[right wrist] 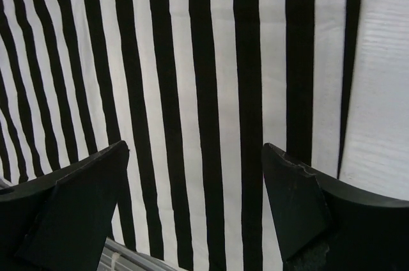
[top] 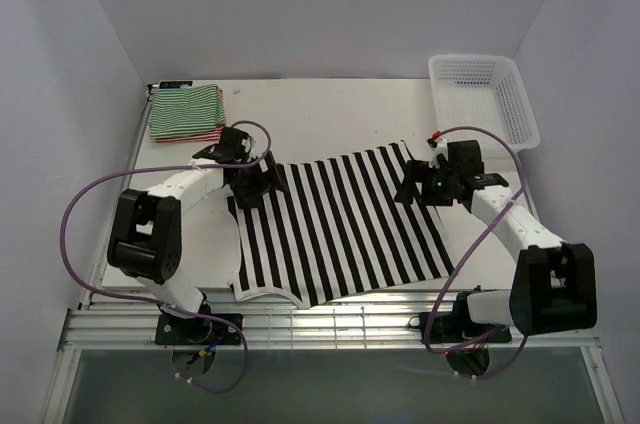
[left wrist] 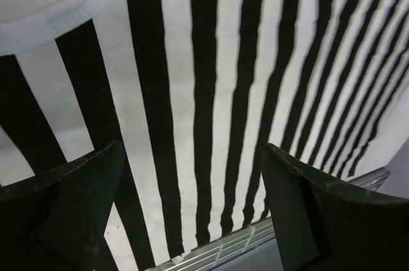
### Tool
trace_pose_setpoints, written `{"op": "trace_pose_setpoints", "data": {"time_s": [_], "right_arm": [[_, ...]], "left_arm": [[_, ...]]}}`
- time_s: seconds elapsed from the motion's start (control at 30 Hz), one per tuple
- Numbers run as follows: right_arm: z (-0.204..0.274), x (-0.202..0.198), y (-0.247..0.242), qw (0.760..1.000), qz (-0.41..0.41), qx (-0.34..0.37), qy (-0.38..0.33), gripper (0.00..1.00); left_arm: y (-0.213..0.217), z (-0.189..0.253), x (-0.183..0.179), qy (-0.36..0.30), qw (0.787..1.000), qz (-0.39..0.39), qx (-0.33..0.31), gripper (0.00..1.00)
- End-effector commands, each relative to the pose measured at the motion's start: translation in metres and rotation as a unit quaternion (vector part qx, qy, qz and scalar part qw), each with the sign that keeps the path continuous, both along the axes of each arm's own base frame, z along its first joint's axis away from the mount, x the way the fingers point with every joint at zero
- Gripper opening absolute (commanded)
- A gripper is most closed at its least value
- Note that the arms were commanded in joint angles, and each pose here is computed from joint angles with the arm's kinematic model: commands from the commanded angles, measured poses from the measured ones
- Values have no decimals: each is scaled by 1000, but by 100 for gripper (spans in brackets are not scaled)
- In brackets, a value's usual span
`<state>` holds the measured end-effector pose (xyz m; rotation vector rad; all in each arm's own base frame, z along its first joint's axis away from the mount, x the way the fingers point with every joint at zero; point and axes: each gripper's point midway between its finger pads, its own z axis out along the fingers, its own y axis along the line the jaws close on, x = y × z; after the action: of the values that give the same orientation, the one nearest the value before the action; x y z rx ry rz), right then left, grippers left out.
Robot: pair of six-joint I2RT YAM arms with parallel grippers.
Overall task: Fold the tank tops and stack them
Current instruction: Flatten the tank top out
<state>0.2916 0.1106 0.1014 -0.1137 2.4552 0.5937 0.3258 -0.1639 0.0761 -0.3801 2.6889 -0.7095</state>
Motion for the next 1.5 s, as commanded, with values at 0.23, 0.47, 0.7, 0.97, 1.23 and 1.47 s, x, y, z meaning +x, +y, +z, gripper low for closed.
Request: {"op": "trace_pose_setpoints", "data": {"time_s": [0.23, 0.47, 0.7, 0.97, 1.23, 1.47], "right_arm": [[-37, 44, 15, 999, -5, -15, 36, 90], [-83, 67, 13, 995, -20, -38, 93, 90], [-88, 115, 9, 993, -55, -59, 86, 90], [-60, 144, 16, 997, -38, -54, 47, 90], [47, 124, 33, 997, 2, -34, -75, 90], [42, 46, 3, 994, -79, -25, -76, 90]], "left_arm": [[15, -74, -6, 86, 989, 47, 115, 98], [27, -101, 48, 95, 984, 56, 142, 98], [42, -121, 128, 80, 986, 54, 140, 98], [30, -87, 170, 11, 993, 24, 116, 98], [31, 18, 152, -74, 990, 45, 111, 98], [24, 41, 41, -46, 992, 85, 84, 98]]}}
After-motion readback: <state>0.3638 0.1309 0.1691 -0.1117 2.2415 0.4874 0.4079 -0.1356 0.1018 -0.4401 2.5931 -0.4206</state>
